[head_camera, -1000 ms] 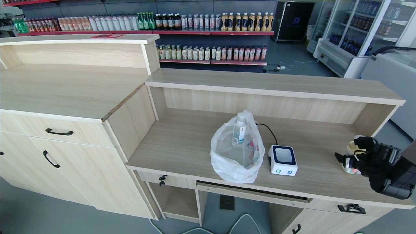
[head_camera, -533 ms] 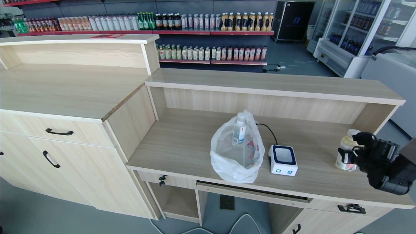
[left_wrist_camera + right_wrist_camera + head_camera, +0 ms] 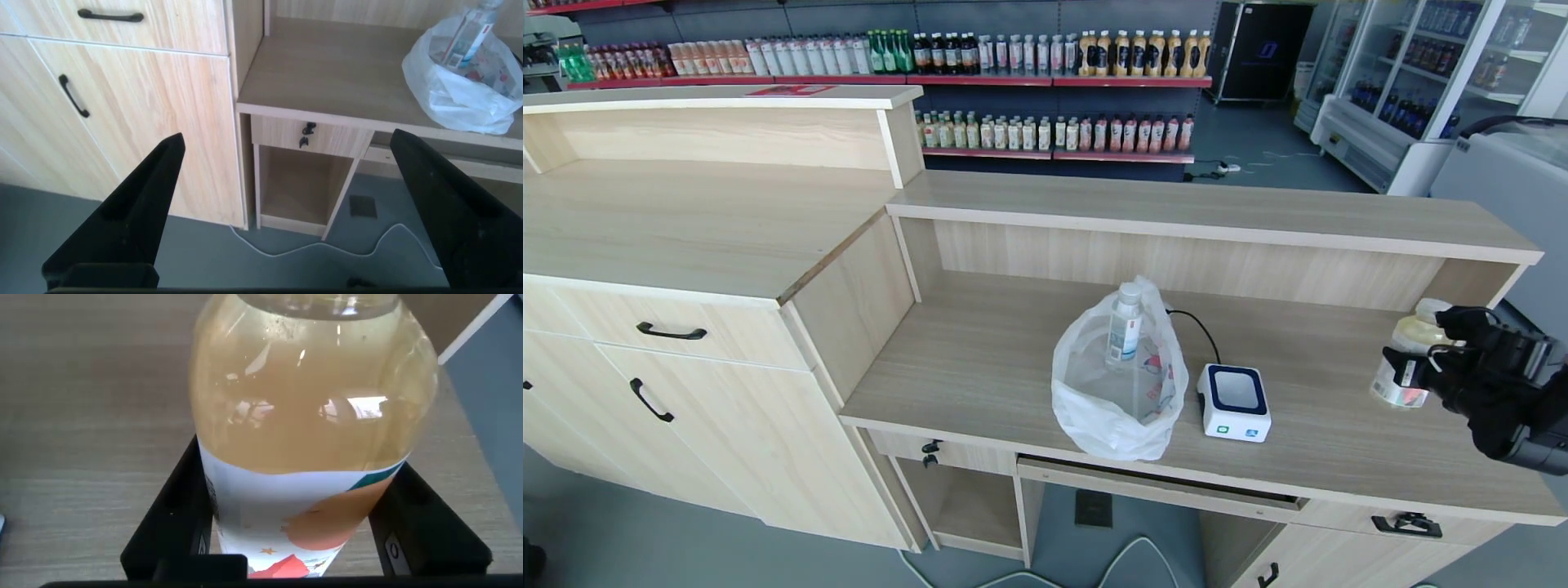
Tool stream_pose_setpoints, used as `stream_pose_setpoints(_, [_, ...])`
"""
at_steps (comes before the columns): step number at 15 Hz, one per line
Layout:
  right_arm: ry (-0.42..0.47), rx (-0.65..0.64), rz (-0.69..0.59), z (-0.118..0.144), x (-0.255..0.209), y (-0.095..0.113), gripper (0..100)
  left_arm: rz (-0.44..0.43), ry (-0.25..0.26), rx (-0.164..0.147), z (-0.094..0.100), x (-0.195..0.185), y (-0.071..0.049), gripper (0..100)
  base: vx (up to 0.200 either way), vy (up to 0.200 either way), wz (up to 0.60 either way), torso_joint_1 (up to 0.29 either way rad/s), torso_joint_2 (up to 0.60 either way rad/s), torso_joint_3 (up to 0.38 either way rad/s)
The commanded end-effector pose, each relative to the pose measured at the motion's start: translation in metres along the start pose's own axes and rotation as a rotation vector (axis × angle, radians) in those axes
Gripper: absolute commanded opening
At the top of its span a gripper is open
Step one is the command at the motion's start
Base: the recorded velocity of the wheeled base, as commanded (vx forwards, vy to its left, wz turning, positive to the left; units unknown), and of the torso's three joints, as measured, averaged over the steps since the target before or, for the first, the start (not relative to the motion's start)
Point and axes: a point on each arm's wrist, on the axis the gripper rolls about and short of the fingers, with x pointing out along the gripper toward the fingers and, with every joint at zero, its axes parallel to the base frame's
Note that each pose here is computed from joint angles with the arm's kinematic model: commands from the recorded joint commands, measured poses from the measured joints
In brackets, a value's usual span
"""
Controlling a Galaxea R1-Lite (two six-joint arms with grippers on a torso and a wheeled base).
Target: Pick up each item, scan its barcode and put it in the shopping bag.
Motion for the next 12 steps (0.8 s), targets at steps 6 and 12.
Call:
stream_pose_setpoints(6, [-0.207, 0.155, 0.438, 0.157, -0.136, 0.031, 0, 0.0, 0.0, 0.0, 0.0, 0.0, 0.0, 100, 0.0, 0.0, 0.0, 0.0, 0.0, 0.0])
stream_pose_setpoints(12, [-0.181, 0.178, 0.832, 0.209, -0.219, 0.083, 0, 0.0, 0.0, 0.0, 0.0, 0.0, 0.0, 100, 0.0, 0.0, 0.0, 0.0, 0.0, 0.0])
